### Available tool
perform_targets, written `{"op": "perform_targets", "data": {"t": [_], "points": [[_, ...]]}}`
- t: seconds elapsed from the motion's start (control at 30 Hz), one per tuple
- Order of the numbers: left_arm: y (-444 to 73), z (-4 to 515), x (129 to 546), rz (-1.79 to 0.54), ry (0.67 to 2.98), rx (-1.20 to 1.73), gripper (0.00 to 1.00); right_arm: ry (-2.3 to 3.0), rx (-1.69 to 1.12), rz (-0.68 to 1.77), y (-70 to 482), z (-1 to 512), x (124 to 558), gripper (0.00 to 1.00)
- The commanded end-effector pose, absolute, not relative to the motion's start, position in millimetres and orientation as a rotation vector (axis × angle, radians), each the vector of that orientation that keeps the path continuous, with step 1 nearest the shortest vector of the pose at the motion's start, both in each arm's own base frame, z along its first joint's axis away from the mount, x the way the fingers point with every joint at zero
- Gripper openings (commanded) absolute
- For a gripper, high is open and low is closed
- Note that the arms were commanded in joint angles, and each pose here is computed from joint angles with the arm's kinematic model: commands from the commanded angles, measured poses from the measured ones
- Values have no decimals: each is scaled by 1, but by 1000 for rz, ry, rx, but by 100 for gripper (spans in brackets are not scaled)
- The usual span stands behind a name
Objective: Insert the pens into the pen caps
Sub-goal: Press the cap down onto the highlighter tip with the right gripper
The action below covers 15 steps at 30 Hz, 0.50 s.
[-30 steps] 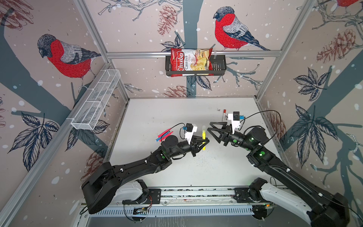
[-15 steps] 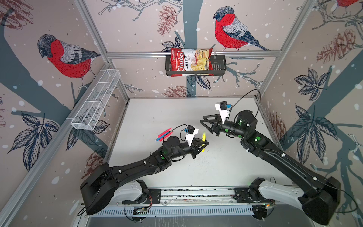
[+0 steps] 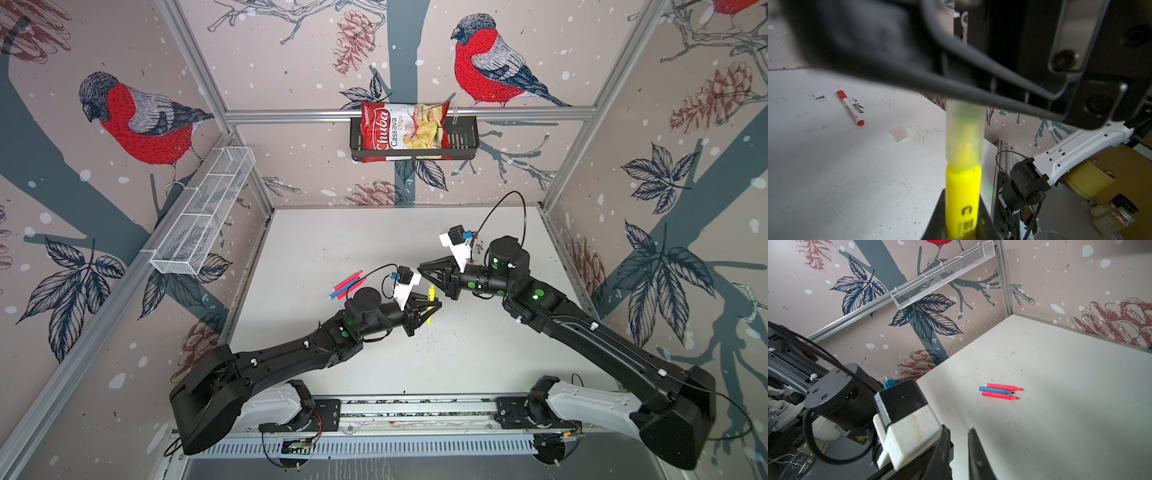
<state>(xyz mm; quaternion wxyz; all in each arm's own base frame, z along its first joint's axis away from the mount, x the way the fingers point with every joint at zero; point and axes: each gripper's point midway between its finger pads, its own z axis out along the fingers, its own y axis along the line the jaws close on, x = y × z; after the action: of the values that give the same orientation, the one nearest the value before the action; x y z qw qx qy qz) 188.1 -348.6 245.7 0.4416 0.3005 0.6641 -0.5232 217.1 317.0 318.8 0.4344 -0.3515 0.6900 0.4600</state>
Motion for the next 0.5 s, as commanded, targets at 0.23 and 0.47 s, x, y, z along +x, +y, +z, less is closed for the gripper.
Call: {"op": "perform_targets", "data": {"t": [0.23,0.47], "points": [[-348,272,186,-1341,1557,724,0,1765,-905,1130,313,298,207,1],[-347,277,196,-1315,1553,667,0,1835,-840,1099,313,282,211,0]]}}
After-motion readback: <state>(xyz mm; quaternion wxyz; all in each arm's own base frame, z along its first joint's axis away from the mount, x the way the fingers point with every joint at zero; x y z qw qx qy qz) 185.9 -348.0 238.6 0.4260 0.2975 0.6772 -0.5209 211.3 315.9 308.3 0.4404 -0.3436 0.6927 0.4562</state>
